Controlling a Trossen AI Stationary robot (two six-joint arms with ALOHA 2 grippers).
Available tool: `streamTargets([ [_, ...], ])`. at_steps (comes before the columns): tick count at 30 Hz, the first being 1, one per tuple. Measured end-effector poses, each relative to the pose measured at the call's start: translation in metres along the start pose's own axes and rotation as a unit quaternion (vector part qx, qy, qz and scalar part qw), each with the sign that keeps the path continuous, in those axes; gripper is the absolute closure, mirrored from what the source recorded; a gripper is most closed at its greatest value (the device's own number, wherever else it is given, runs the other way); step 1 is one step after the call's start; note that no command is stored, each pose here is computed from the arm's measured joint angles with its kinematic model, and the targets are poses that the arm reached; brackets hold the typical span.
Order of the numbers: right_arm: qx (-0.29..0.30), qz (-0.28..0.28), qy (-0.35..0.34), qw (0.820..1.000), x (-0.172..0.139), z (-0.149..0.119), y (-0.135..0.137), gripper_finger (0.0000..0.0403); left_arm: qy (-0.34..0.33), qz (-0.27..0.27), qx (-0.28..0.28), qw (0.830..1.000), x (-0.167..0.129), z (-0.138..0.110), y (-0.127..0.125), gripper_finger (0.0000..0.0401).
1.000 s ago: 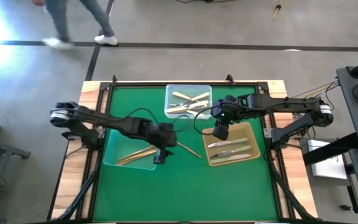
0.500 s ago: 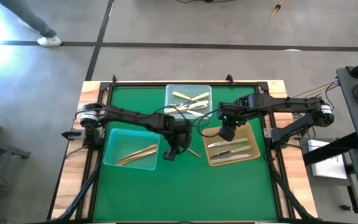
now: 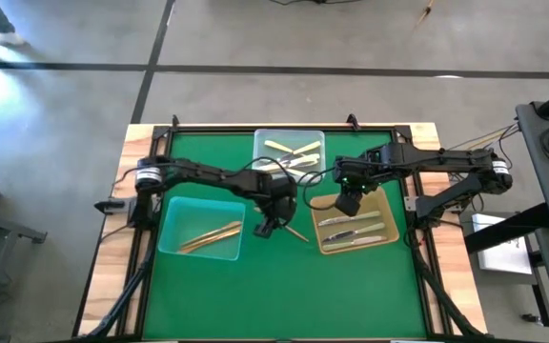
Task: Sort silverware by color (type)
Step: Put the gold knife into the blue bin
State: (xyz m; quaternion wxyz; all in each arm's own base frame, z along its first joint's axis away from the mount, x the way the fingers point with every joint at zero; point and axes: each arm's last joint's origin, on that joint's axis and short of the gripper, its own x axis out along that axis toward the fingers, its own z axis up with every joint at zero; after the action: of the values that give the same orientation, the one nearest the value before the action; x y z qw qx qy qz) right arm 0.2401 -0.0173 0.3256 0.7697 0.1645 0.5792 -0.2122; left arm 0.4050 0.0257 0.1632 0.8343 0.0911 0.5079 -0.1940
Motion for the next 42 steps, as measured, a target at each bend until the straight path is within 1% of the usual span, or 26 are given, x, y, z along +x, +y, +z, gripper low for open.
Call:
streamTargets([
  [5, -0.001, 0.000, 0.000, 1.000, 0.000, 0.000, 0.000, 0.0257, 0.009, -0.002, -0.005, 1.000, 0.018, 0.002, 0.007, 0.0254],
  [7, -0.001, 0.000, 0.000, 1.000, 0.000, 0.000, 0.000, 0.0257, 0.011, 0.007, -0.006, 1.000, 0.025, 0.005, 0.011, 0.0254],
  [10, -0.001, 0.000, 0.000, 1.000, 0.000, 0.000, 0.000, 0.0257, 0.033, 0.021, -0.031, 0.999, 0.035, 0.007, 0.016, 0.0254],
  [14, -0.002, 0.000, 0.001, 1.000, 0.000, 0.000, 0.000, 0.0257, 0.070, 0.005, -0.049, 0.996, 0.052, -0.001, 0.016, 0.0258],
  [17, -0.002, -0.001, 0.000, 1.000, 0.000, 0.000, 0.000, 0.0257, 0.083, 0.011, -0.072, 0.994, 0.061, -0.004, 0.016, 0.0274],
  [20, -0.002, -0.001, 0.000, 1.000, 0.000, 0.000, 0.000, 0.0257, 0.085, 0.016, -0.094, 0.992, 0.063, -0.005, 0.016, 0.0309],
  [24, -0.002, -0.001, 0.000, 1.000, 0.000, 0.000, 0.000, 0.0257, 0.081, 0.021, -0.114, 0.990, 0.063, -0.004, 0.018, 0.0380],
  [25, -0.002, -0.001, 0.000, 1.000, 0.000, 0.000, 0.000, 0.0257, 0.082, 0.024, -0.119, 0.989, 0.063, -0.004, 0.018, 0.0388],
  [29, -0.001, -0.001, 0.001, 1.000, 0.000, 0.000, 0.000, 0.0257, 0.089, 0.047, -0.135, 0.986, 0.064, -0.004, 0.017, 0.0392],
  [30, -0.001, -0.001, 0.000, 1.000, 0.000, 0.000, 0.000, 0.0257, 0.087, 0.045, -0.139, 0.985, 0.063, -0.004, 0.017, 0.0394],
  [33, -0.001, -0.001, 0.001, 1.000, 0.000, 0.000, 0.000, 0.0257, 0.070, 0.012, -0.153, 0.986, 0.058, -0.002, 0.017, 0.0396],
  [38, -0.001, -0.001, 0.001, 1.000, 0.000, 0.000, 0.000, 0.0257, 0.048, 0.006, -0.154, 0.987, 0.033, 0.007, 0.011, 0.0399],
  [40, -0.001, -0.001, 0.001, 1.000, 0.000, 0.000, 0.000, 0.0257, 0.058, -0.003, -0.158, 0.986, 0.022, 0.005, 0.007, 0.0399],
  [42, -0.001, -0.001, 0.000, 1.000, 0.000, 0.000, 0.000, 0.0257, 0.049, -0.002, -0.158, 0.986, 0.010, 0.008, 0.006, 0.0399],
])
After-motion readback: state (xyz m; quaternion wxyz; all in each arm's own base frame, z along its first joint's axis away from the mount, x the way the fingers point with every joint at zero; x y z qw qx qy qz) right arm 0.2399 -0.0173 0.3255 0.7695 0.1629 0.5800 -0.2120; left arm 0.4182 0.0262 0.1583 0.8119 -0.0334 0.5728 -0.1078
